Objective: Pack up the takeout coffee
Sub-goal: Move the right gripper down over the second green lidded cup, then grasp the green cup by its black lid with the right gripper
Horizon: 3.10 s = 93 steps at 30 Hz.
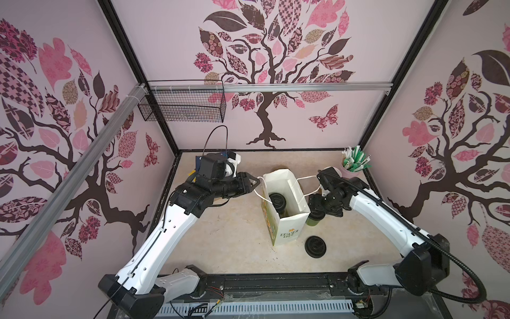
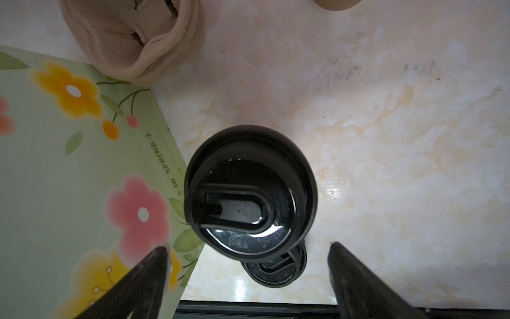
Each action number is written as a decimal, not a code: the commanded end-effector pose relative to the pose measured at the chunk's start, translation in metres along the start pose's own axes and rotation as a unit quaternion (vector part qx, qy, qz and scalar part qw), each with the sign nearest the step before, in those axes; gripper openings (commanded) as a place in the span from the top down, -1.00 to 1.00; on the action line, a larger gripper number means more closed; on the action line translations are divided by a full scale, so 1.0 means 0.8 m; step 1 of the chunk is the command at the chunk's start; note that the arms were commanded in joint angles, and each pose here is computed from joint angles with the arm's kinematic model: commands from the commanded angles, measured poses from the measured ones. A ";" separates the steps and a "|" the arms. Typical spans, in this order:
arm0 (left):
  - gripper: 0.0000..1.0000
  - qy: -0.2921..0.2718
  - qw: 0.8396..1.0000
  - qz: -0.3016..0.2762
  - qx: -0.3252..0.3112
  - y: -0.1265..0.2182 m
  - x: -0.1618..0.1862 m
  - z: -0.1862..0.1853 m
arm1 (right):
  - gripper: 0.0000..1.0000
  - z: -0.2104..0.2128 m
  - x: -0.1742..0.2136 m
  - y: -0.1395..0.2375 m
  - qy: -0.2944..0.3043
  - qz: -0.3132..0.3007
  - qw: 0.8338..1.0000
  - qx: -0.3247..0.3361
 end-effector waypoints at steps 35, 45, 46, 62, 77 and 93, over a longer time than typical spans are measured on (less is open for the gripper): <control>0.08 -0.005 1.000 -0.007 0.002 0.000 -0.002 0.004 | -0.91 0.003 -0.027 -0.028 0.037 0.026 0.997 0.057; 0.08 -0.004 1.000 -0.005 0.001 -0.001 -0.002 0.004 | -0.69 -0.001 -0.031 -0.033 0.035 0.023 0.996 0.083; 0.08 -0.004 1.000 -0.005 0.001 -0.001 -0.002 0.004 | -0.69 -0.001 -0.031 -0.033 0.034 0.023 0.996 0.082; 0.06 -0.006 1.000 -0.003 0.002 -0.001 -0.002 0.003 | -0.58 0.000 -0.031 -0.044 0.032 0.032 0.996 0.081; 0.00 -0.005 1.000 0.000 0.006 0.001 0.000 0.003 | -0.50 0.000 -0.032 -0.038 0.029 0.030 0.996 0.084; -0.23 0.000 1.000 0.016 0.026 -0.006 0.003 0.002 | -0.47 -0.034 0.019 0.085 -0.012 -0.011 0.995 0.099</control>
Point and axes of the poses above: each gripper's point midway between its finger pads, its own y axis back along the fingers, its own z axis along the line the jaws close on, x = y × z, the point moved 8 cm from there along y, back along the fingers, and after that the axes turned 5 degrees about y, right-handed, at the moved point
